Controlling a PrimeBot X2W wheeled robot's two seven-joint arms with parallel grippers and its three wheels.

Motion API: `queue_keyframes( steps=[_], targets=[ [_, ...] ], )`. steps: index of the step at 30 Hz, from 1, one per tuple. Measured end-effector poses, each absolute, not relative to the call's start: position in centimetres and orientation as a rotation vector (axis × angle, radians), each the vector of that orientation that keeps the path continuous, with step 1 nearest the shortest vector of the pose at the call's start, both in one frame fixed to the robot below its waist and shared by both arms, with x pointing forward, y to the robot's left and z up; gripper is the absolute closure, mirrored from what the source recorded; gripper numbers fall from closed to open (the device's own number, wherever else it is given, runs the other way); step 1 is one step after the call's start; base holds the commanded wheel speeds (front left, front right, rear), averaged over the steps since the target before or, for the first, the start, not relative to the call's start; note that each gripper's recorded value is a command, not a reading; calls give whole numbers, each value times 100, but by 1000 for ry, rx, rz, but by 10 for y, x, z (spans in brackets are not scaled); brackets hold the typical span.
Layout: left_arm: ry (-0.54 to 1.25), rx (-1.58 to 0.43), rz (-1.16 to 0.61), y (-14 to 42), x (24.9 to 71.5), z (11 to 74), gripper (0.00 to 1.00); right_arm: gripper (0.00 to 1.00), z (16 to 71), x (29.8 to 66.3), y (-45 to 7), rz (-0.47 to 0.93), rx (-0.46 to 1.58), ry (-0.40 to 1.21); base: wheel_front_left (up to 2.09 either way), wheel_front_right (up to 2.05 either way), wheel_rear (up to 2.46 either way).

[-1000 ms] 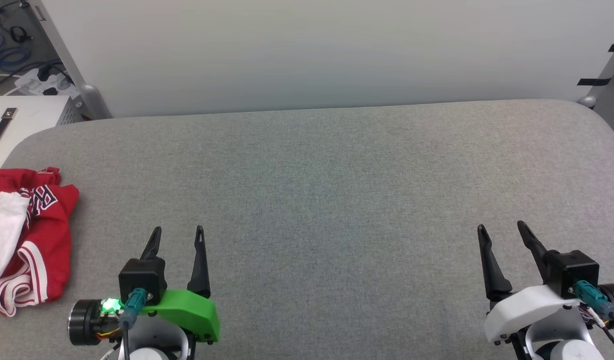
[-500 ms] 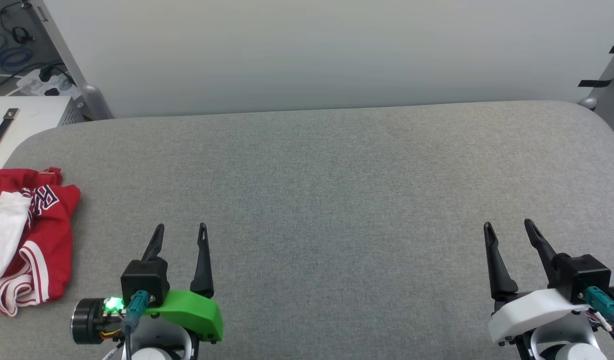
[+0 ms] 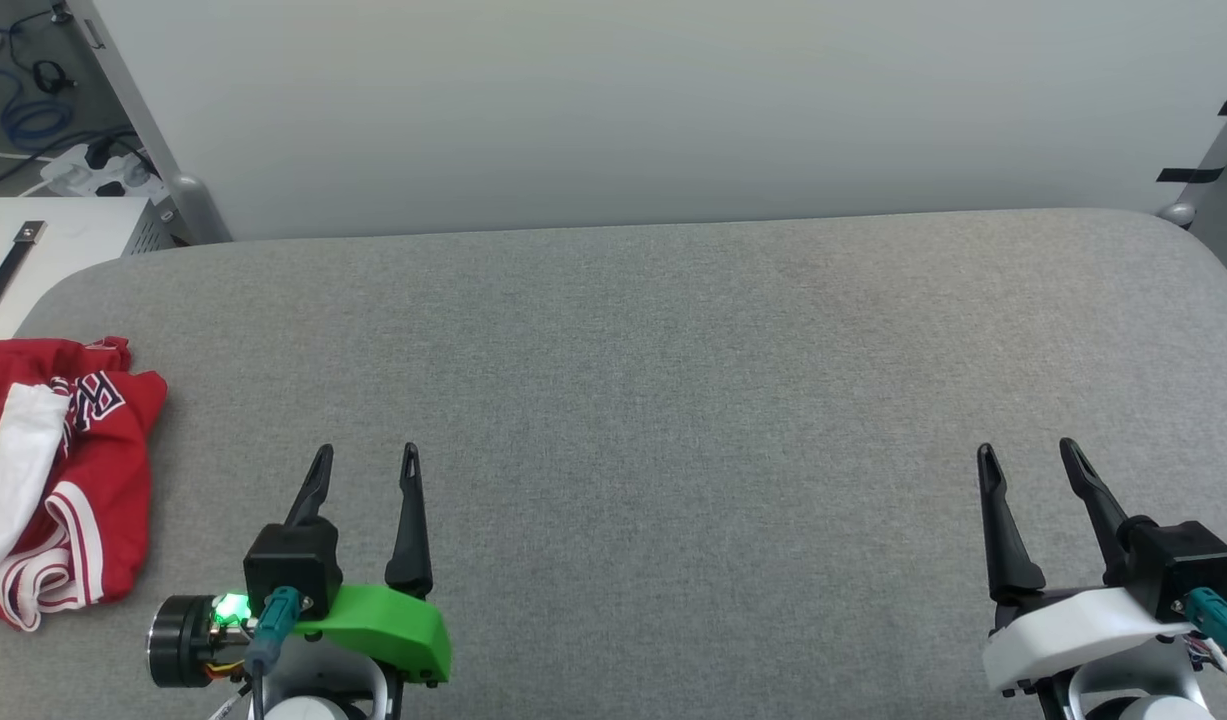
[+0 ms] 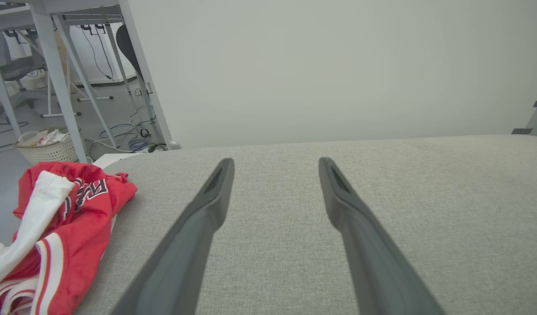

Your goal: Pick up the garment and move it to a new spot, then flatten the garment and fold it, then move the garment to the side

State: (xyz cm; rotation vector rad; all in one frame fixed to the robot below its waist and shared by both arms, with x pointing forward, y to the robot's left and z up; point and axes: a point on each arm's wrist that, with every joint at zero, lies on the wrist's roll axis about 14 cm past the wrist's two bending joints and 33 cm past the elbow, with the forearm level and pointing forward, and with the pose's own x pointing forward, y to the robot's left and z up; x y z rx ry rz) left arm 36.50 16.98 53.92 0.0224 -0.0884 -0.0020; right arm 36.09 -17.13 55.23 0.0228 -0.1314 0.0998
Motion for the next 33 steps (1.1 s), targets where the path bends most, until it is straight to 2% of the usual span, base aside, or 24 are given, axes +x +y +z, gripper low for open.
queue_keyframes(
  steps=[33],
  targets=[
    [-141,9,12,171,357,544,0,0,562,351,-169,107,52,-203,0,0,0]
  ],
)
